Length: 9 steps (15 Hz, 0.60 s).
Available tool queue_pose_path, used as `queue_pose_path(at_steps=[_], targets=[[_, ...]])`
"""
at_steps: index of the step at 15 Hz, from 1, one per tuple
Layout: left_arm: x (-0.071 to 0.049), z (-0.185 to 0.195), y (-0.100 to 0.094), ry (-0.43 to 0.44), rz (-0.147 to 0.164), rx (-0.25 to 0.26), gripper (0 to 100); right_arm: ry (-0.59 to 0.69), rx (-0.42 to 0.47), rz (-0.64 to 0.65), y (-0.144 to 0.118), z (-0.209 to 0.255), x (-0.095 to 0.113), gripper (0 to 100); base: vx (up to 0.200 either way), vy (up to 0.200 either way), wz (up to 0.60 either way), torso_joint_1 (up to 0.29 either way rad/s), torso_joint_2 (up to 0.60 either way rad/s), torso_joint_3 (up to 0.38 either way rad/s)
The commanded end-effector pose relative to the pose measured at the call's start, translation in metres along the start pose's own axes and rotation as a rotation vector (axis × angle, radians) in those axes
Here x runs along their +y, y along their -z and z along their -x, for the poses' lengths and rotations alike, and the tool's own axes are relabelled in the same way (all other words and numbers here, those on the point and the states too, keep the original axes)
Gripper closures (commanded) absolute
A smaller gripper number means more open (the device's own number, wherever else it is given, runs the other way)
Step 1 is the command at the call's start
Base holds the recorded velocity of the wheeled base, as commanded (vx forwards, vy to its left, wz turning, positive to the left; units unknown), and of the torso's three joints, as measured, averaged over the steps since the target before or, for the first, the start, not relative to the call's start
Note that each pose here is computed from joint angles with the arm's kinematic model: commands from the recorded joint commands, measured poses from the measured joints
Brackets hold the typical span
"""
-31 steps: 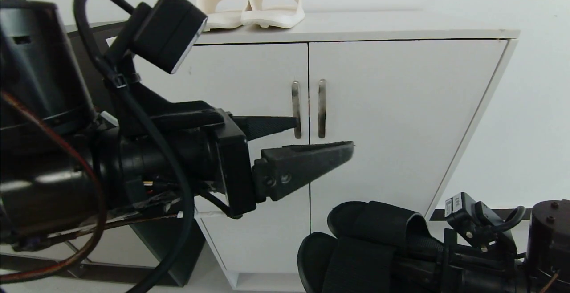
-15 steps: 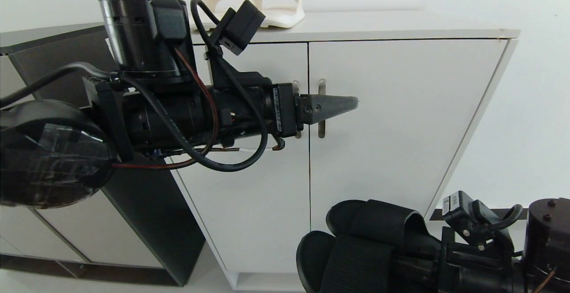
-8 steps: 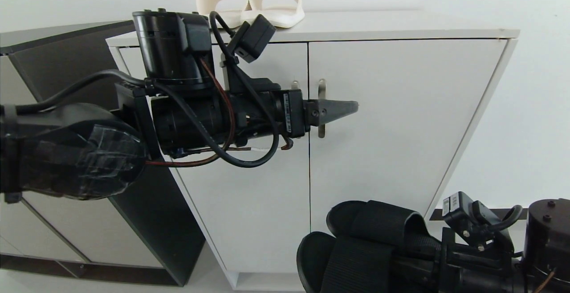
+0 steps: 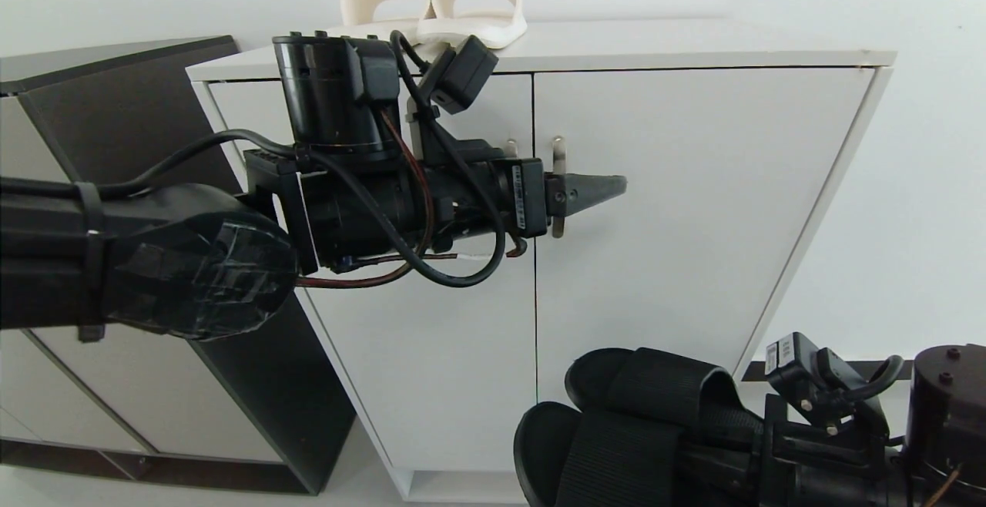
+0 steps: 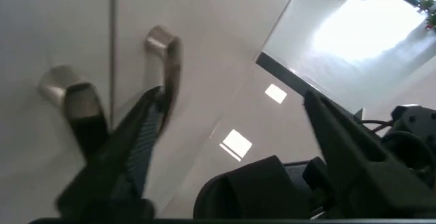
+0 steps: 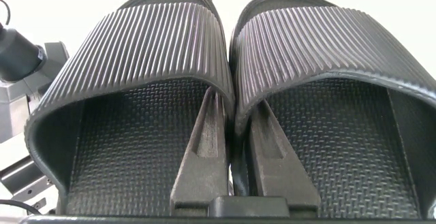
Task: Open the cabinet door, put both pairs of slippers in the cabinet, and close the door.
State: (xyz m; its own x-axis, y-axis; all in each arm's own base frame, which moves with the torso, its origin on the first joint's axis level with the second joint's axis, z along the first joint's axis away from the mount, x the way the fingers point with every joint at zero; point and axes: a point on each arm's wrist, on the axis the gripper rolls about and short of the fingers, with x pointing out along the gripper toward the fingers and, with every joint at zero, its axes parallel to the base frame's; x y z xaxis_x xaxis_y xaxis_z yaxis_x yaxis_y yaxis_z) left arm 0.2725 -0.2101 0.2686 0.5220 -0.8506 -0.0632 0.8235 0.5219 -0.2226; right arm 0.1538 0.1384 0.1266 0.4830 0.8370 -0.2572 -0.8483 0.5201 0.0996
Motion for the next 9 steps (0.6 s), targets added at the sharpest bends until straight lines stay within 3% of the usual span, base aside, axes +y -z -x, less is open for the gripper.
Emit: queue_pose_path(at_steps=[1,9], targets=[[-0.001,0.001,0.002,0.002,0.004,0.007,100,-0.002,0.002,0.0,0.0,0.001,0.001,100,0.0,0.0,0.0,0.0,0.0,0.0],[-0.031,0.05,0.004,0.079,-0.001,0.015,100,-0.124,-0.02,0.014,0.002,0.017,0.012,100,0.0,0.0,0.0,0.0,0.0,0.0]])
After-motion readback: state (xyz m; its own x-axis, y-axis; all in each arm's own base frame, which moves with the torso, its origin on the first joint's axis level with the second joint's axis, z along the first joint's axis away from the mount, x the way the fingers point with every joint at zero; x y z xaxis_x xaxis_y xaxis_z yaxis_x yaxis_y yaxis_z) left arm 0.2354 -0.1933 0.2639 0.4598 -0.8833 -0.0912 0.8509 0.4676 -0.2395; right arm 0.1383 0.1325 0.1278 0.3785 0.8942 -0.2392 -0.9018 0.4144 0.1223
